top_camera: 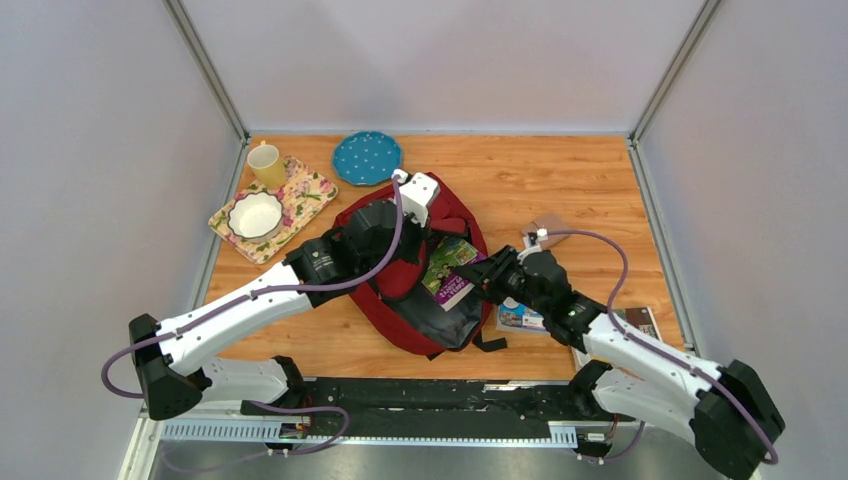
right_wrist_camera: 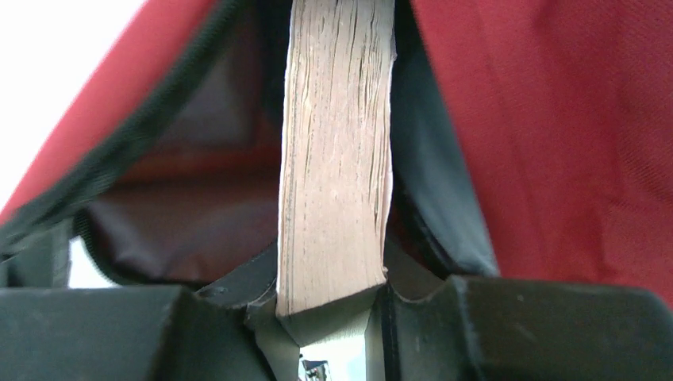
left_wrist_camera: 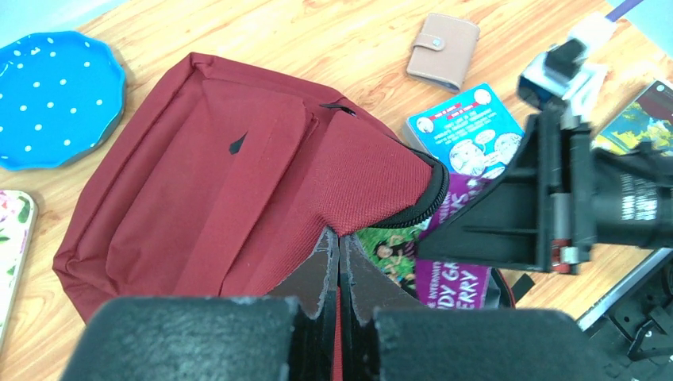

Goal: Pack the student bag
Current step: Place the book in the student bag, then pick up the book from the center of the board.

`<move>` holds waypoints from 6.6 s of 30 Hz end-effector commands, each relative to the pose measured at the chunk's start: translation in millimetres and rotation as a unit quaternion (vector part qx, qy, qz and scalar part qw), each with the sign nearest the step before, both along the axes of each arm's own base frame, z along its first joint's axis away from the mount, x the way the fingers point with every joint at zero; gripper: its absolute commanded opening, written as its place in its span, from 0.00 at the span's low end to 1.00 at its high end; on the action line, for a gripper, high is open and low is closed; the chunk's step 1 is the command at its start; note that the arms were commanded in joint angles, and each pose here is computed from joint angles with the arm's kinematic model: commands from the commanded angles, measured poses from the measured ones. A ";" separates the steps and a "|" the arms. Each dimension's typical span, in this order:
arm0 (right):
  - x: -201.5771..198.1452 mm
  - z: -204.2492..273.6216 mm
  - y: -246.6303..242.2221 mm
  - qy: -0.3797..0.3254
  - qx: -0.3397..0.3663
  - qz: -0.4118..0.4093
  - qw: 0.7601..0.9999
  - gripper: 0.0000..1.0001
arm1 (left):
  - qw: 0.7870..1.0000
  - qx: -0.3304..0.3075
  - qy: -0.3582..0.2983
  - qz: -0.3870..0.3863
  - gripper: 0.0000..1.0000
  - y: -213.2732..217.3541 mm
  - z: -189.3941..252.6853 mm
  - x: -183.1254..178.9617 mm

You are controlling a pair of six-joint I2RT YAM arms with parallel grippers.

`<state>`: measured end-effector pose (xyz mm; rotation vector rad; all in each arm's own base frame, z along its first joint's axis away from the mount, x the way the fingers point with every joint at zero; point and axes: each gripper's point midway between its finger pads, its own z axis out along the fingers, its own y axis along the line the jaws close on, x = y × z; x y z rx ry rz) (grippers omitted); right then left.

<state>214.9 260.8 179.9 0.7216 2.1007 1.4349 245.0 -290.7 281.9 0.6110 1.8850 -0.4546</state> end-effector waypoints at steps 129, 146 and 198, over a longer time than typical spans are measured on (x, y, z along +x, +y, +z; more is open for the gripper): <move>-138.3 -69.6 -346.0 0.477 -0.365 -0.481 0.638 0.92 | 0.935 -0.032 0.232 -0.265 0.77 -196.8 -103.6 -47.3; -71.8 -145.5 -339.9 0.388 -0.266 -0.485 0.737 0.97 | 0.937 -0.017 0.213 -0.278 0.77 -191.7 -106.6 -45.9; 40.5 116.0 -193.4 -0.207 -0.102 -0.066 0.971 0.00 | 0.967 -0.182 0.112 -0.139 0.90 -79.0 -7.9 13.1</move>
